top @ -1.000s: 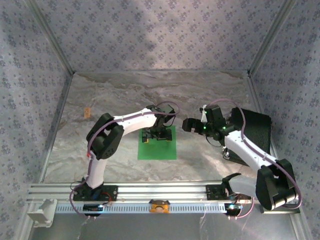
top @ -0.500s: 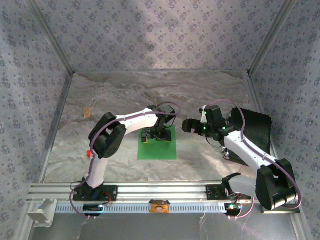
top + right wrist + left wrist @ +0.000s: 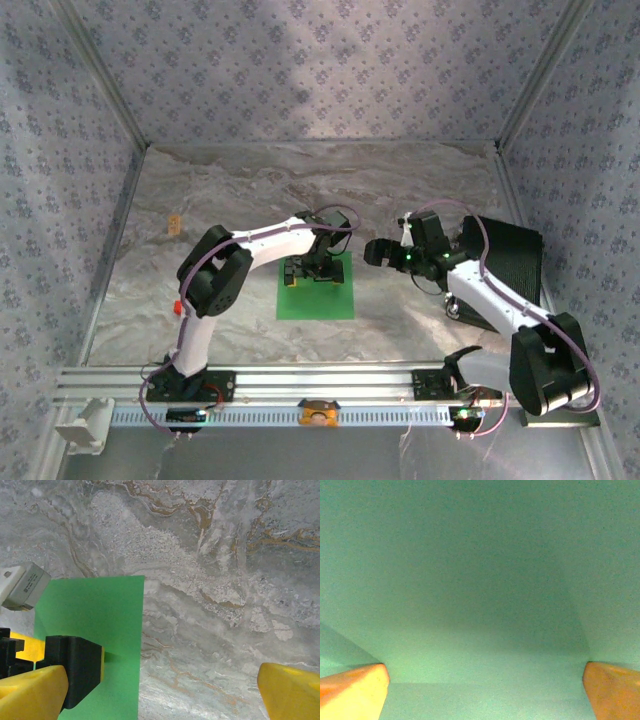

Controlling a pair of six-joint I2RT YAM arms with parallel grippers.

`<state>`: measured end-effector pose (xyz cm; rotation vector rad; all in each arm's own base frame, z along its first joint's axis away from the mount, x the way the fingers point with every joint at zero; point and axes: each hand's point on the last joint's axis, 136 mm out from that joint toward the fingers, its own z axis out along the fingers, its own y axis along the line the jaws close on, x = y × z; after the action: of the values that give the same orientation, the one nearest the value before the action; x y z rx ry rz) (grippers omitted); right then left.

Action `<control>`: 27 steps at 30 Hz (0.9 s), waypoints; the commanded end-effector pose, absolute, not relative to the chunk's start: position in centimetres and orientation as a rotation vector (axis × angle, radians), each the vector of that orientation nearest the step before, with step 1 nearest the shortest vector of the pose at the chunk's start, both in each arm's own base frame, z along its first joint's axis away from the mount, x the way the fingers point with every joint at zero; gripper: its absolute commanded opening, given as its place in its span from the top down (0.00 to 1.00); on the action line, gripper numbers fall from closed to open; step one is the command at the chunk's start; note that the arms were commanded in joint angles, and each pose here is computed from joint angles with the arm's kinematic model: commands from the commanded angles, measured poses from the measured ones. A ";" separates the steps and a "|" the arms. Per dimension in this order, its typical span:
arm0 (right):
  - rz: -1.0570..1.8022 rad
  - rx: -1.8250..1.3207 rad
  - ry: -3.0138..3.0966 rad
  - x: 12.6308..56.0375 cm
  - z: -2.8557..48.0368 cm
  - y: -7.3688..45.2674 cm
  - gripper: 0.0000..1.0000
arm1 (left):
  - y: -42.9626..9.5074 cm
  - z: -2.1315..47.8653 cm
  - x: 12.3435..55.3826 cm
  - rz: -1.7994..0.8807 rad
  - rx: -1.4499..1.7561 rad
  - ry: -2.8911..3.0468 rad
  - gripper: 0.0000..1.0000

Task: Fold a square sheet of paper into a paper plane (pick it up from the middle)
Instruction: First fold the square sheet of paper in half at the center of the table.

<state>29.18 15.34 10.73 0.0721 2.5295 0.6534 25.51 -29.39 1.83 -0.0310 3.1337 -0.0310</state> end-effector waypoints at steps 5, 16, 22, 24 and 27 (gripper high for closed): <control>0.667 0.080 2.531 29.7 11.1 15.5 0.01 | -28.2 -0.7 23.9 0.072 0.001 3.202 0.01; 0.681 0.079 2.519 29.6 11.4 15.7 0.01 | -28.2 -0.9 23.9 0.066 0.004 3.204 0.02; 0.709 0.071 2.460 29.8 12.3 15.9 0.01 | -28.3 -0.9 23.9 0.057 0.009 3.201 0.03; 0.703 0.074 2.458 29.8 12.3 15.8 0.01 | -28.4 -0.8 23.9 0.050 0.008 3.197 0.04; 0.700 0.073 2.466 29.7 12.1 15.7 0.01 | -28.5 -0.5 24.1 0.038 0.004 3.188 0.04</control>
<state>29.80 15.75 11.86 0.0619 2.4753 0.6836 25.52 -29.49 1.80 -0.0297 3.1331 -0.0382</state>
